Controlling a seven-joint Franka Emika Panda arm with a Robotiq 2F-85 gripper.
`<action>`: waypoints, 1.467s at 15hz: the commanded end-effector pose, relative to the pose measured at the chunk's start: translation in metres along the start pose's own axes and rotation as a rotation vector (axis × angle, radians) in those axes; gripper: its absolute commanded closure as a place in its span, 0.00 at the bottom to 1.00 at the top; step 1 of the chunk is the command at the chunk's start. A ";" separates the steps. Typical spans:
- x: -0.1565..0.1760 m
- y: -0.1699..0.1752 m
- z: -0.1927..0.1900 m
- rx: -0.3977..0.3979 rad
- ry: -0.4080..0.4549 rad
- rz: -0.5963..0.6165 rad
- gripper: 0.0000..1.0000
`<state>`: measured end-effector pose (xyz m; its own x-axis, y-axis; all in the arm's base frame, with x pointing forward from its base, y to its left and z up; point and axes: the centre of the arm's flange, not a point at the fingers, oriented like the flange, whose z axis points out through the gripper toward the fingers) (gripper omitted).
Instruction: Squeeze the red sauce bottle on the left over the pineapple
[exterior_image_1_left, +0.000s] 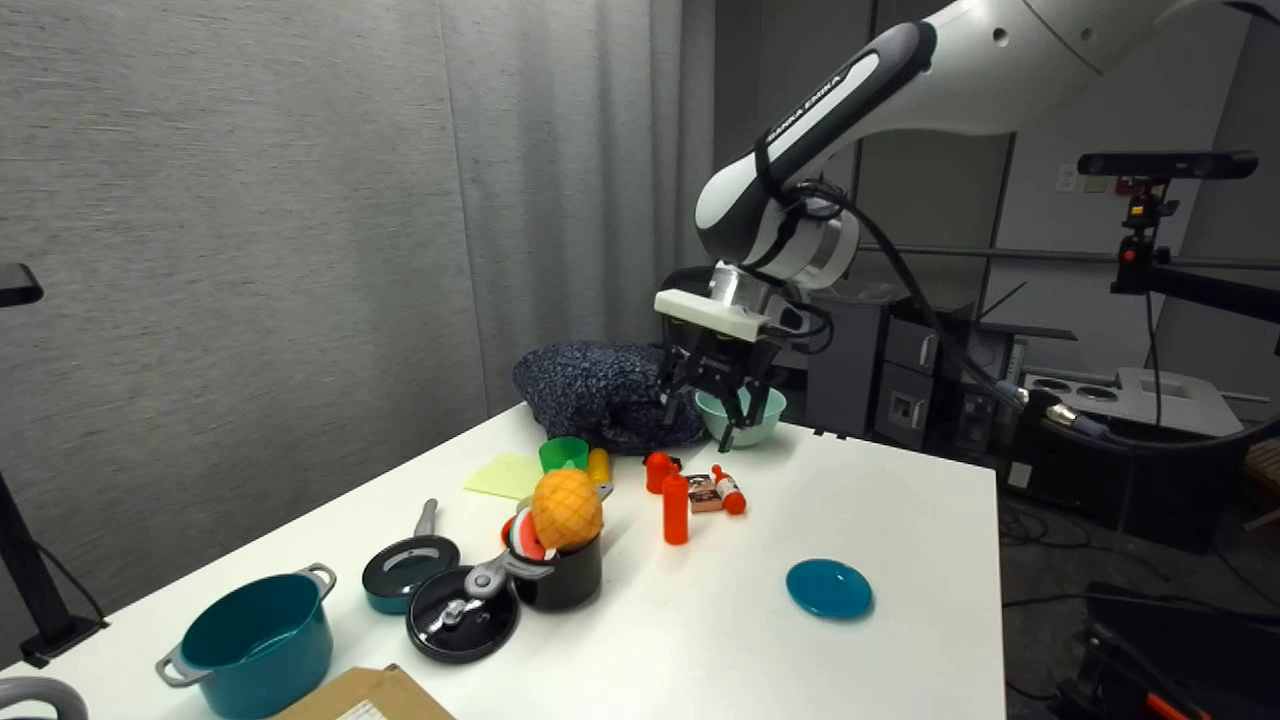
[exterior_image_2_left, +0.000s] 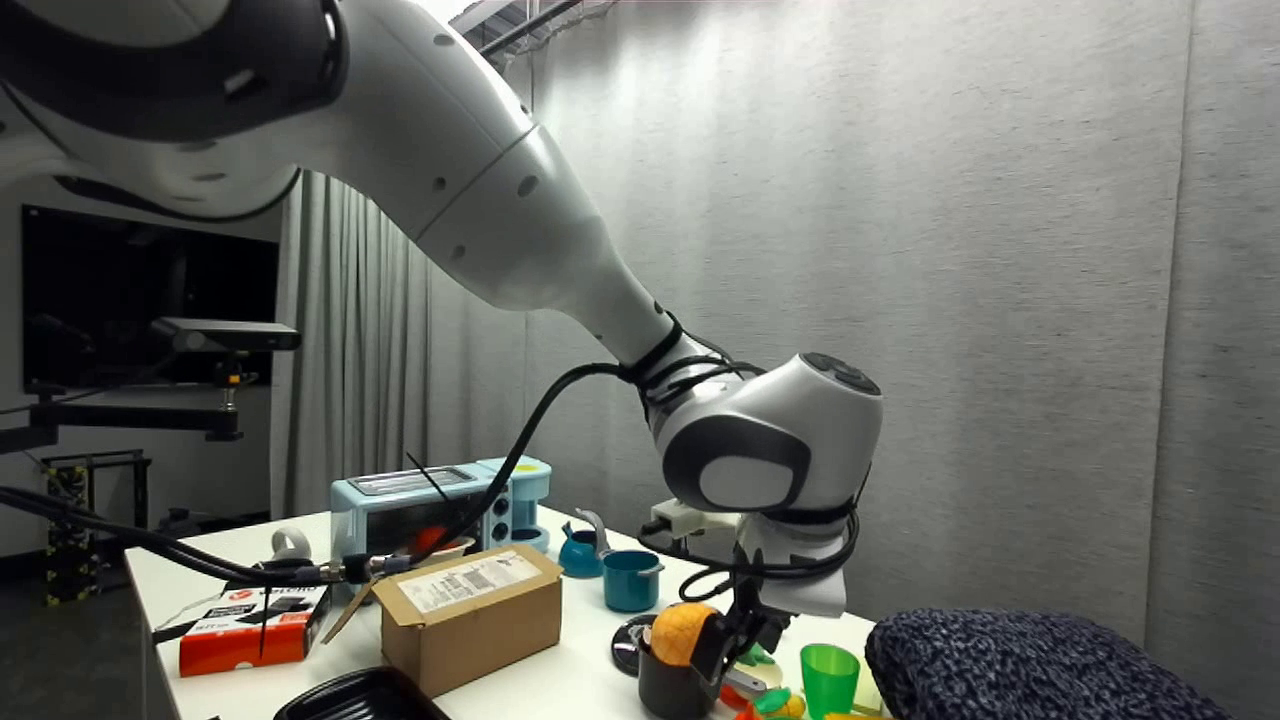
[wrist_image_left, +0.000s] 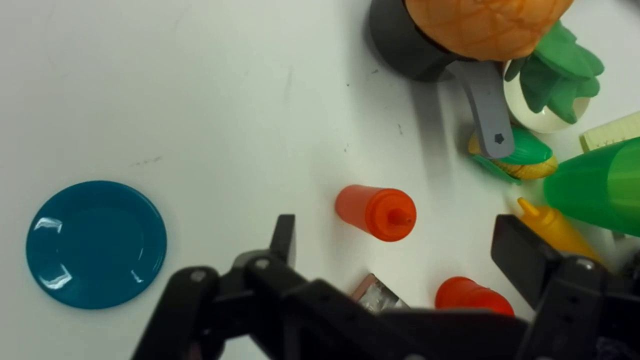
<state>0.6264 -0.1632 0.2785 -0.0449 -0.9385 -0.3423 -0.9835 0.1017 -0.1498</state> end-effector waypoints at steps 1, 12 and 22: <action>0.021 -0.011 0.028 0.053 -0.041 0.032 0.00; 0.045 -0.023 0.107 0.086 -0.066 0.120 0.00; 0.041 -0.028 0.131 0.049 -0.065 0.097 0.58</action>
<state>0.6660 -0.1572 0.1472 -0.1275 -0.8998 -0.4172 -0.9670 0.2064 -0.1496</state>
